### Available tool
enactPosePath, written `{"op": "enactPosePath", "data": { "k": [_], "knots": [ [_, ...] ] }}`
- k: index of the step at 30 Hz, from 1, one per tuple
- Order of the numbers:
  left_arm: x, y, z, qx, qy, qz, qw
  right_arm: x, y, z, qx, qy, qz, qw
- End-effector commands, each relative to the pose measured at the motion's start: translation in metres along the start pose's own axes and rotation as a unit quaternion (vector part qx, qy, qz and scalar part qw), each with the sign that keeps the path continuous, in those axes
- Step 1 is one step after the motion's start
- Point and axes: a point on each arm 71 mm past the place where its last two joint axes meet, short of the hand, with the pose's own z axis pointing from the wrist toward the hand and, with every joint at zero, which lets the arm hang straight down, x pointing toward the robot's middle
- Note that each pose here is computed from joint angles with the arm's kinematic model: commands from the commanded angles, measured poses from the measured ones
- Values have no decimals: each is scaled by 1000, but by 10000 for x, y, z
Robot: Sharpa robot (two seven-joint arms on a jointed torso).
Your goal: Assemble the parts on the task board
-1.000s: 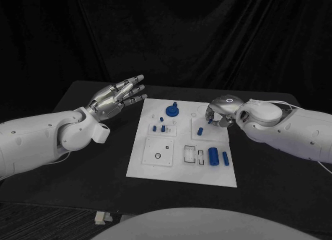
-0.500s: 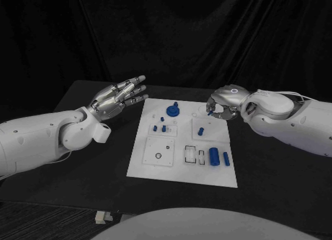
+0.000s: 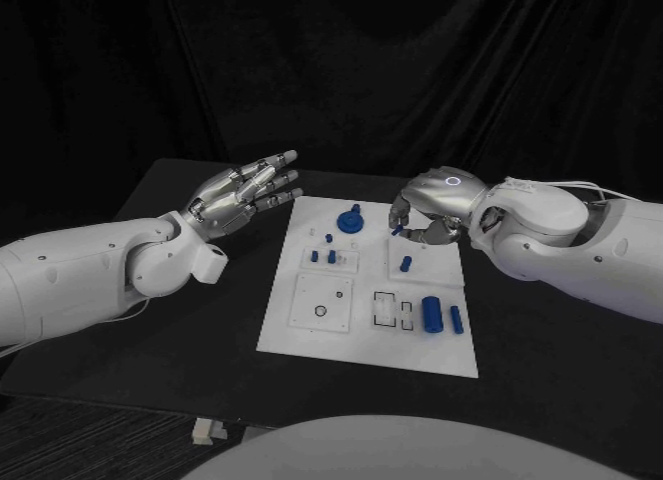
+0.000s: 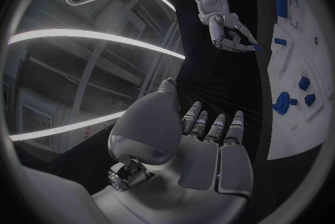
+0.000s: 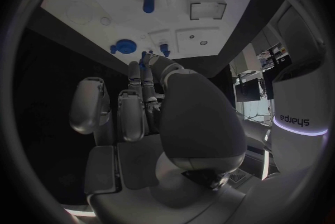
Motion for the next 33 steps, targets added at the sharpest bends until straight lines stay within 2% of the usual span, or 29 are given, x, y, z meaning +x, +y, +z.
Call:
{"op": "enactPosePath", "data": {
  "k": [1,9,15,23,33],
  "knots": [
    [12,-23,-3,19,4,-6,1000,13,128,46,-2,21,2,1000],
    [7,-27,-18,19,1,-5,1000,108,484,188,-42,42,14,998],
    [14,-31,-17,22,0,-5,1000,279,708,272,-64,74,25,995],
    [16,-37,-28,23,0,-5,1000,425,780,344,-64,93,31,993],
    [13,-36,-33,21,0,-5,1000,495,829,432,-54,103,30,993]
  ]
}}
